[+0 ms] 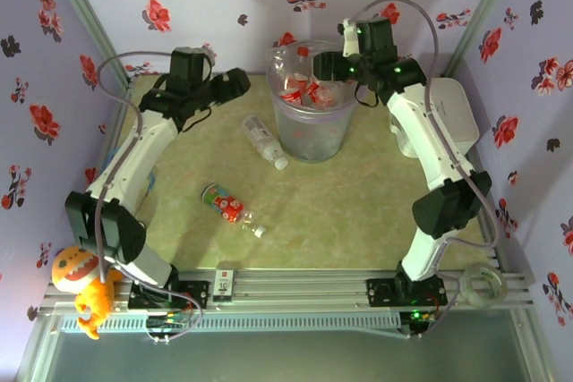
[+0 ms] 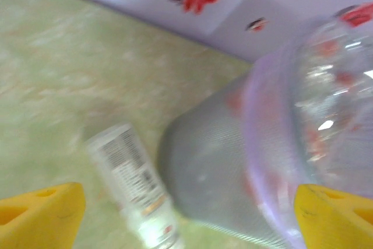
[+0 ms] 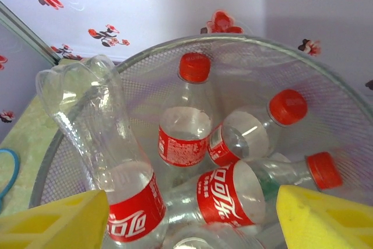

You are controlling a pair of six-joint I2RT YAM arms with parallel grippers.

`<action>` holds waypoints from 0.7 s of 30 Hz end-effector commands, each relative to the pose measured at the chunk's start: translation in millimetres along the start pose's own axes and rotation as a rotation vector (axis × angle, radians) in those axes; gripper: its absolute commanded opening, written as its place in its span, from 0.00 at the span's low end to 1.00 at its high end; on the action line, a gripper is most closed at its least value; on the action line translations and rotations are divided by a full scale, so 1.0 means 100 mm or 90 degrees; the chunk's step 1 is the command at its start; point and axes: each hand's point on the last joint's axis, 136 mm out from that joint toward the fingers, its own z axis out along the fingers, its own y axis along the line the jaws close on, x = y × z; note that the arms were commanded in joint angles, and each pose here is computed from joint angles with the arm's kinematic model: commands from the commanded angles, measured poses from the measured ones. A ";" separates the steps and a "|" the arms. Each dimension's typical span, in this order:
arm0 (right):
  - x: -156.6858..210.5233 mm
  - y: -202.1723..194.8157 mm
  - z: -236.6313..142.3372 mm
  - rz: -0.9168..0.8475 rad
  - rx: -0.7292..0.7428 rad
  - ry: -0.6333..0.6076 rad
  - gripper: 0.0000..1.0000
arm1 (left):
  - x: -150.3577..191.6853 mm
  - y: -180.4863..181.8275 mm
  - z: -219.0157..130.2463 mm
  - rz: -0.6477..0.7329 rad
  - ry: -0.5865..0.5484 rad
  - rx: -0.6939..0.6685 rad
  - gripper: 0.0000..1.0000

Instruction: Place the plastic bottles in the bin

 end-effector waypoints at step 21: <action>0.31 -0.29 -0.04 -0.014 0.061 0.010 0.99 | 2.14 1.27 -0.54 -0.267 0.263 -0.362 0.99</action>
